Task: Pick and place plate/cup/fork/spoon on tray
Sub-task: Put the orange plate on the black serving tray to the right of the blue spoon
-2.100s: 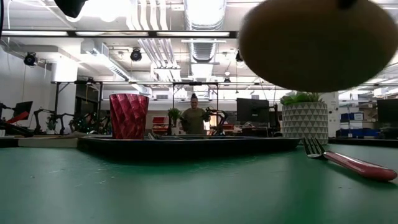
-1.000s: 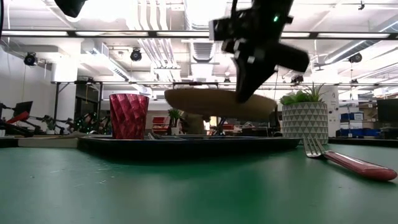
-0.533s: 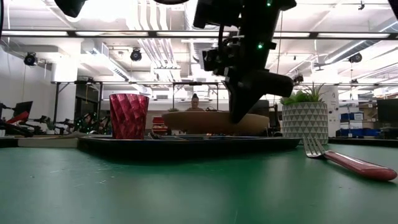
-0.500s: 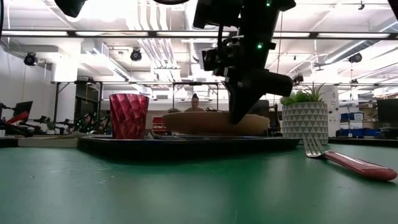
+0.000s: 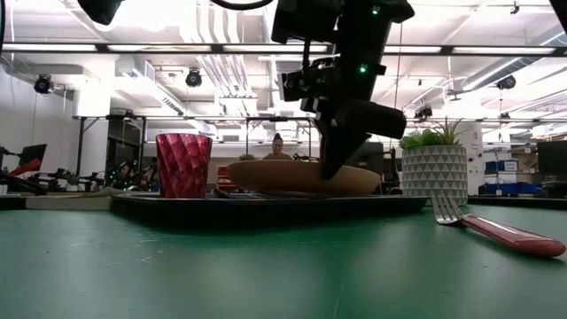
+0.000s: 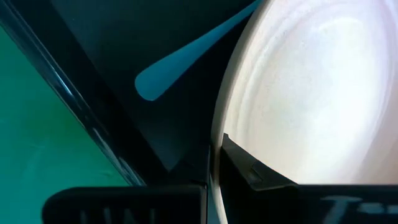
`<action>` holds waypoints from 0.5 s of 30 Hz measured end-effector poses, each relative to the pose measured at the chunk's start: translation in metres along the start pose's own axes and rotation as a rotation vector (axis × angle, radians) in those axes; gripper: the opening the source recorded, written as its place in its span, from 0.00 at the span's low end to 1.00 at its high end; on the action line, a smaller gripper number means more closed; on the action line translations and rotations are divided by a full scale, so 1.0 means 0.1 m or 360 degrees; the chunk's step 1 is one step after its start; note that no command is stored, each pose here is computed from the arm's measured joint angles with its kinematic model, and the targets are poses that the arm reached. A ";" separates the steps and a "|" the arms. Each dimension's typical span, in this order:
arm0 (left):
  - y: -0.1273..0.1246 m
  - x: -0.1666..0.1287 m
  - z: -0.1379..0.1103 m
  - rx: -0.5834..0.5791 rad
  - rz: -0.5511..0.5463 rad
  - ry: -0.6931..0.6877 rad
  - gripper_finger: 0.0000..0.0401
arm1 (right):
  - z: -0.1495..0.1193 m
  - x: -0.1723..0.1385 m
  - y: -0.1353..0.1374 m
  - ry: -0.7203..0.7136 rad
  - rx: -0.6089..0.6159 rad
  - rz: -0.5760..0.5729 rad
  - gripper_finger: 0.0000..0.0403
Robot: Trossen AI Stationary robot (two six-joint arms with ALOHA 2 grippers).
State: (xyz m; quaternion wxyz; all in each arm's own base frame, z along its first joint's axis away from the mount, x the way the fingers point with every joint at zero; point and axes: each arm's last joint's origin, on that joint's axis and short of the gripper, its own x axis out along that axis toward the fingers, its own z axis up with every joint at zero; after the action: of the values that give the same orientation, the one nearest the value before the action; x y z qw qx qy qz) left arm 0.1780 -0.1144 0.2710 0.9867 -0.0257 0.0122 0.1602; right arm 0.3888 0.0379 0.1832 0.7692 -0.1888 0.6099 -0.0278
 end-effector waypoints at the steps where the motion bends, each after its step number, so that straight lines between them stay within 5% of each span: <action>1: 0.00 0.00 0.00 0.0000 0.0000 0.0000 0.25 | 0.00 0.00 0.00 0.0002 0.0004 0.0000 0.02; 15: 0.00 0.00 0.00 -0.0001 0.0000 0.0000 0.25 | -0.03 0.03 0.00 0.0018 0.0027 0.0002 0.02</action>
State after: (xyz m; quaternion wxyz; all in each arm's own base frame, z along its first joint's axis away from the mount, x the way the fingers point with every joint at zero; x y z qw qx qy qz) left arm 0.1780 -0.1144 0.2711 0.9867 -0.0260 0.0121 0.1601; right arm 0.3868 0.0367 0.1795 0.7673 -0.1816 0.6142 -0.0335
